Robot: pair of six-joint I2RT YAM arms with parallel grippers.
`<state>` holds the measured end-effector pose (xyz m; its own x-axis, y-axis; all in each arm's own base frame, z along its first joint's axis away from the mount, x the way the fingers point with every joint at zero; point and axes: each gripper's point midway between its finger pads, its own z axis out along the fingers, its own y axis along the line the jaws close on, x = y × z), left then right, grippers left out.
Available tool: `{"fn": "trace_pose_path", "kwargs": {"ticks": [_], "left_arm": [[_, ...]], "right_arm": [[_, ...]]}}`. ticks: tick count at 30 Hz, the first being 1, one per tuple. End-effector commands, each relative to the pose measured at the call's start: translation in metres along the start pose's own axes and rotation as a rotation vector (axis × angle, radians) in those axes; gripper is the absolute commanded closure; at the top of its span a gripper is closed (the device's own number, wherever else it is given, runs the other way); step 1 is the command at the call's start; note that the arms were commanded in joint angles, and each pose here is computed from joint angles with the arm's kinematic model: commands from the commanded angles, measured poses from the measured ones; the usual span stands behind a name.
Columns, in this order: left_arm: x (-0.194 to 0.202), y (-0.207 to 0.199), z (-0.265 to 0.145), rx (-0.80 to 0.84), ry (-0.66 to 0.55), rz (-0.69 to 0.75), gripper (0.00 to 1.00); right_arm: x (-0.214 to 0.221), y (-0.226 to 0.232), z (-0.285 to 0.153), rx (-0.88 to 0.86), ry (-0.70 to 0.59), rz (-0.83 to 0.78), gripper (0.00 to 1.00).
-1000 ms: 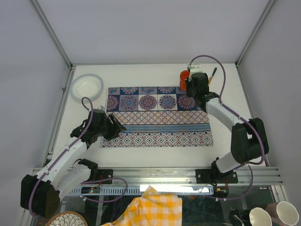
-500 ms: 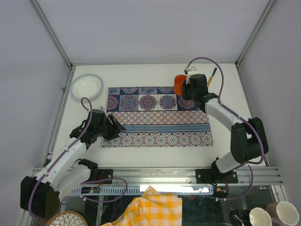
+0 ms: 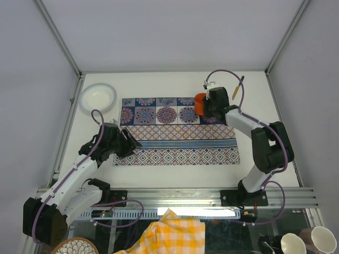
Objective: Set the dinner table for one person
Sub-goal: Place the cup on the napkin.
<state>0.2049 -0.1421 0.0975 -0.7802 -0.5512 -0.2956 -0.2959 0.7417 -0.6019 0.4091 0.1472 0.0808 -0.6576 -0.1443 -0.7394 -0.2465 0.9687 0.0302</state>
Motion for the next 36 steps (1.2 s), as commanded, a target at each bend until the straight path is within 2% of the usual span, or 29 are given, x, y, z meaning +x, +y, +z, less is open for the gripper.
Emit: {"fn": "trace_pose_path", "kwargs": {"ticks": [1,16,24,29,34,36], "left_arm": [[-0.004,-0.015,-0.006,0.057,-0.017,0.0,0.41],[-0.003,-0.013,-0.006,0.055,-0.017,0.0,0.41],[-0.001,-0.012,-0.005,0.053,-0.014,-0.002,0.41],[-0.001,-0.013,-0.004,0.058,-0.009,-0.001,0.41],[0.001,-0.01,-0.002,0.051,-0.003,-0.003,0.41],[0.001,-0.01,-0.001,0.051,0.0,-0.003,0.4]], "right_arm": [[-0.052,0.006,-0.002,-0.022,-0.158,-0.004,1.0],[-0.046,0.01,0.022,-0.042,-0.116,-0.027,1.0],[-0.042,0.005,0.014,0.006,-0.109,-0.02,0.99],[-0.042,0.002,0.013,0.027,-0.103,-0.012,0.84],[-0.043,0.002,0.007,0.034,-0.111,-0.003,0.55],[-0.044,-0.001,0.005,0.047,-0.115,-0.002,0.49]]}}
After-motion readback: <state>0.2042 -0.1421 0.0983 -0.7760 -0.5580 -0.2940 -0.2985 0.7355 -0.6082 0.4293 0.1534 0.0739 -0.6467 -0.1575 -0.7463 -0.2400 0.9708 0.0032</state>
